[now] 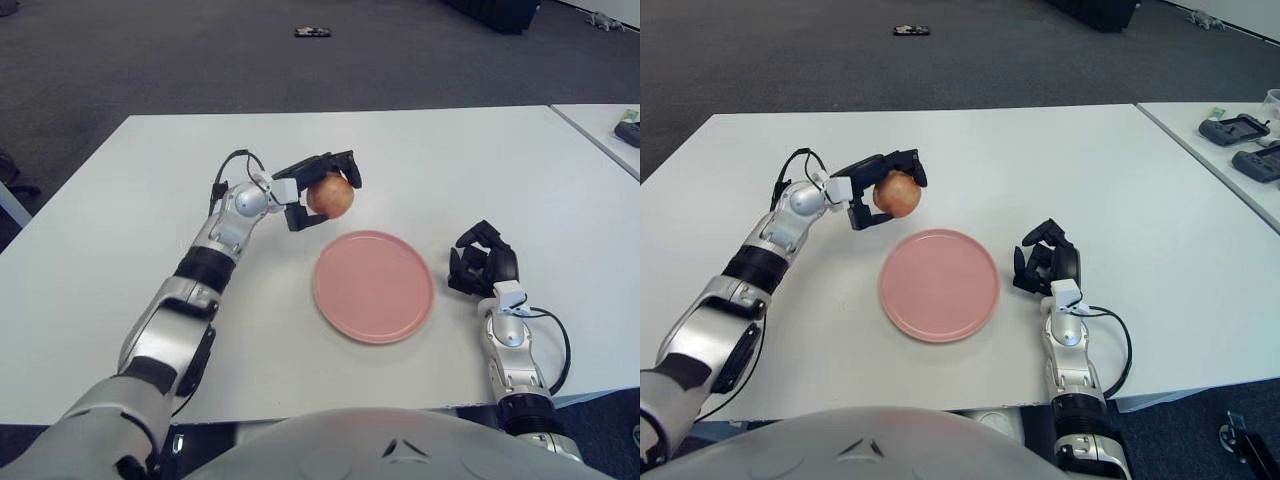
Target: Put the apple into the plate.
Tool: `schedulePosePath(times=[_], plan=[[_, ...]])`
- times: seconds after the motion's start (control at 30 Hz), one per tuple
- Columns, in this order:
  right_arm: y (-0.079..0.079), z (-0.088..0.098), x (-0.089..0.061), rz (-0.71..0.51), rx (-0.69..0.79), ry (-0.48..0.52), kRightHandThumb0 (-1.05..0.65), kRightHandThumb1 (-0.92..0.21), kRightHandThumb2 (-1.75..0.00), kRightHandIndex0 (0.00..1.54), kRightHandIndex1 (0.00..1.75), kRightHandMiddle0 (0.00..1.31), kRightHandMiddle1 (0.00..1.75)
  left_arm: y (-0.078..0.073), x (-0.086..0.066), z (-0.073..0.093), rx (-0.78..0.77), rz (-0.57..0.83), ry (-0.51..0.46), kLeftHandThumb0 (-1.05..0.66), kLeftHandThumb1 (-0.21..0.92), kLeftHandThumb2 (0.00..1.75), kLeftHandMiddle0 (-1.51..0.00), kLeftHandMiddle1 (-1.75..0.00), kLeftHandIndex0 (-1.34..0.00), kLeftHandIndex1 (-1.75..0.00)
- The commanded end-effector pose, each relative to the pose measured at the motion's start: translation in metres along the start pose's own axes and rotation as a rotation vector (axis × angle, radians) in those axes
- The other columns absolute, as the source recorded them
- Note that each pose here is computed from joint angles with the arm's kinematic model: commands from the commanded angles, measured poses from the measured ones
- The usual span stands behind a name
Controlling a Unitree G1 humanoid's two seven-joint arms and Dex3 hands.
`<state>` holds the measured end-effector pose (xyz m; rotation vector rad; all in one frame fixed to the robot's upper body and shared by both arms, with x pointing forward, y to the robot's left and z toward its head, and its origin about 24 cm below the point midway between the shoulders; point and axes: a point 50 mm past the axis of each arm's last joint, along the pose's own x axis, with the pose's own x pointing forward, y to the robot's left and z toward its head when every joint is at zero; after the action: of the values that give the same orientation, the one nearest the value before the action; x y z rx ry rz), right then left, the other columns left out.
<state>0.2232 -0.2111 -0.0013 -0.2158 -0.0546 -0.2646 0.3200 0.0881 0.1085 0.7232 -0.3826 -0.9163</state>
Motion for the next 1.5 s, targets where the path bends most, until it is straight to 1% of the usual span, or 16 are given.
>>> schedulePosePath(times=[0.0,0.07,0.2,0.3,0.43,0.5,0.6,0.67,0.73,0.8,0.87,1.0,1.17,1.33,1.47], plan=[[-0.001,-0.012,-0.006,0.011,-0.017,0.062,-0.46,-0.38,-1.25,1.05,1.75,0.56,1.75,-0.022,-0.007,0.011,0.011,-0.071,-0.077,0.00,-0.10,1.75,-0.97,-1.61,-0.70,-1.75],[-0.001,-0.012,-0.007,0.006,-0.016,0.057,-0.46,-0.39,-1.24,1.04,1.75,0.55,1.75,-0.031,-0.009,0.017,0.021,-0.114,-0.131,0.00,-0.11,1.74,-0.98,-1.60,-0.70,-1.75],[0.000,-0.011,-0.007,0.001,-0.015,0.052,-0.45,-0.40,-1.23,1.04,1.75,0.55,1.75,-0.035,-0.011,0.020,0.026,-0.162,-0.176,0.00,-0.11,1.74,-0.98,-1.59,-0.70,-1.75],[0.000,-0.011,-0.007,0.006,-0.013,0.044,-0.45,-0.40,-1.23,1.04,1.75,0.55,1.75,-0.047,-0.011,0.022,0.046,-0.262,-0.206,0.00,-0.10,1.74,-0.98,-1.59,-0.70,-1.75],[0.000,-0.011,-0.007,0.010,-0.011,0.040,-0.46,-0.39,-1.24,1.06,1.75,0.55,1.75,-0.062,-0.013,0.022,0.089,-0.342,-0.223,0.00,-0.10,1.73,-0.98,-1.58,-0.70,-1.75],[0.000,-0.011,-0.007,0.011,-0.013,0.042,-0.46,-0.39,-1.24,1.06,1.75,0.55,1.75,-0.067,-0.014,0.022,0.102,-0.365,-0.222,0.00,-0.10,1.73,-0.98,-1.58,-0.70,-1.75],[0.000,-0.011,-0.007,0.007,-0.012,0.050,-0.46,-0.39,-1.24,1.05,1.75,0.55,1.75,-0.081,-0.014,0.019,0.118,-0.441,-0.225,0.00,-0.10,1.73,-0.97,-1.58,-0.70,-1.75],[0.000,-0.011,-0.007,-0.002,-0.003,0.054,-0.45,-0.39,-1.23,1.03,1.75,0.55,1.75,-0.094,-0.013,0.015,0.142,-0.494,-0.213,0.00,-0.10,1.74,-0.97,-1.60,-0.70,-1.75],[0.000,-0.011,-0.007,-0.007,0.003,0.056,-0.45,-0.40,-1.23,1.03,1.75,0.55,1.75,-0.102,-0.014,0.012,0.157,-0.515,-0.207,0.00,-0.10,1.74,-0.96,-1.61,-0.70,-1.75],[0.000,-0.011,-0.007,-0.007,0.005,0.055,-0.45,-0.40,-1.23,1.03,1.75,0.55,1.75,-0.104,-0.015,0.010,0.163,-0.518,-0.208,0.00,-0.10,1.74,-0.96,-1.62,-0.69,-1.75],[0.001,-0.010,-0.008,-0.007,0.011,0.051,-0.45,-0.40,-1.23,1.03,1.75,0.54,1.75,-0.111,-0.017,0.008,0.173,-0.525,-0.209,0.00,-0.10,1.74,-0.96,-1.62,-0.69,-1.75],[0.002,-0.009,-0.008,-0.010,0.019,0.043,-0.46,-0.39,-1.24,1.05,1.75,0.55,1.75,-0.121,-0.017,0.011,0.327,-0.467,-0.293,0.00,-0.10,1.75,-0.96,-1.63,-0.69,-1.75],[0.001,-0.009,-0.008,-0.008,0.018,0.043,-0.46,-0.37,-1.26,1.07,1.75,0.57,1.75,-0.125,-0.020,0.008,0.395,-0.431,-0.303,0.00,-0.10,1.74,-0.96,-1.62,-0.69,-1.75],[0.001,-0.009,-0.008,-0.008,0.001,0.039,-0.46,-0.37,-1.27,1.07,1.75,0.57,1.75,-0.132,-0.018,0.006,0.467,-0.355,-0.304,0.00,-0.10,1.74,-0.97,-1.60,-0.69,-1.75],[0.001,-0.008,-0.008,-0.008,0.005,0.026,-0.46,-0.36,-1.27,1.07,1.75,0.57,1.75,-0.136,-0.016,0.005,0.505,-0.312,-0.327,0.00,-0.07,1.72,-0.94,-1.64,-0.66,-1.75]])
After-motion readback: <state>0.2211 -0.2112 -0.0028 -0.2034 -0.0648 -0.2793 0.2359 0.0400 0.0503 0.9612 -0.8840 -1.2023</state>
